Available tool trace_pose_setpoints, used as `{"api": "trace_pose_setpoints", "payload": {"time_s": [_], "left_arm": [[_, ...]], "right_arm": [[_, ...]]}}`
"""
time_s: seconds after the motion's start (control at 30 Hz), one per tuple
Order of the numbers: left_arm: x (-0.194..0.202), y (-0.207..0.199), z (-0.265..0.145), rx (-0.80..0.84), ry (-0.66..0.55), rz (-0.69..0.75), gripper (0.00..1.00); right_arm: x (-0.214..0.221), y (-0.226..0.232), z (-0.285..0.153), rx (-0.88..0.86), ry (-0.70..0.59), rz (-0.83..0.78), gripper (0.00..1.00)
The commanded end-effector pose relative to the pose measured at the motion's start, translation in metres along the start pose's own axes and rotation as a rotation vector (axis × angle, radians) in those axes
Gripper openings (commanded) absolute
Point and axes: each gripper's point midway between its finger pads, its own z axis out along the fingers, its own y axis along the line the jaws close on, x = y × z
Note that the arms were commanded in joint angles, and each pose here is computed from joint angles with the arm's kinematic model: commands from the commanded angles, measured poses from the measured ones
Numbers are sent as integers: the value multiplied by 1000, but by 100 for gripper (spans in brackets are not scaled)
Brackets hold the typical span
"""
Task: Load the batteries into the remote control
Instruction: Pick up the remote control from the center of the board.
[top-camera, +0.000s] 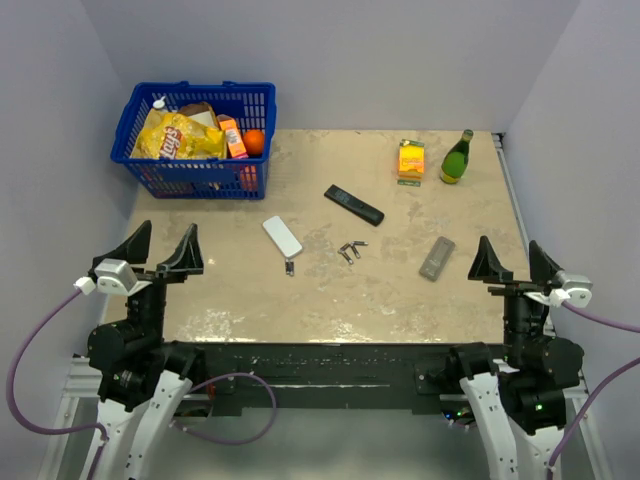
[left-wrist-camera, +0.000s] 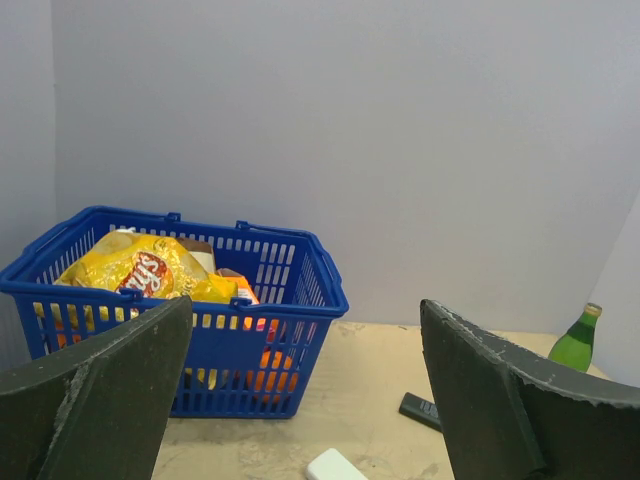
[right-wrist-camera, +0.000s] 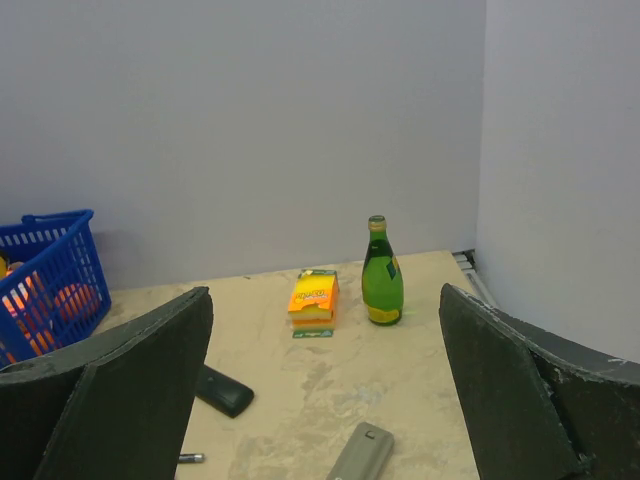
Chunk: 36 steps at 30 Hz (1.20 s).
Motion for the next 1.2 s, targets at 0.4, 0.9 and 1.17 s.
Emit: {"api": "trace_pose_setpoints", "payload": {"time_s": [0.4,0.9,1.17], "left_arm": [[8,0,4,-15,56,-29,100],[101,-4,7,-13,481,6,100],[99,-3,5,-8,470,13,100]], "right_arm": [[7,37,28,-129,174,76,98],[165,129,66,-446,890,207,98],[252,200,74,-494,1045,75,98]]}}
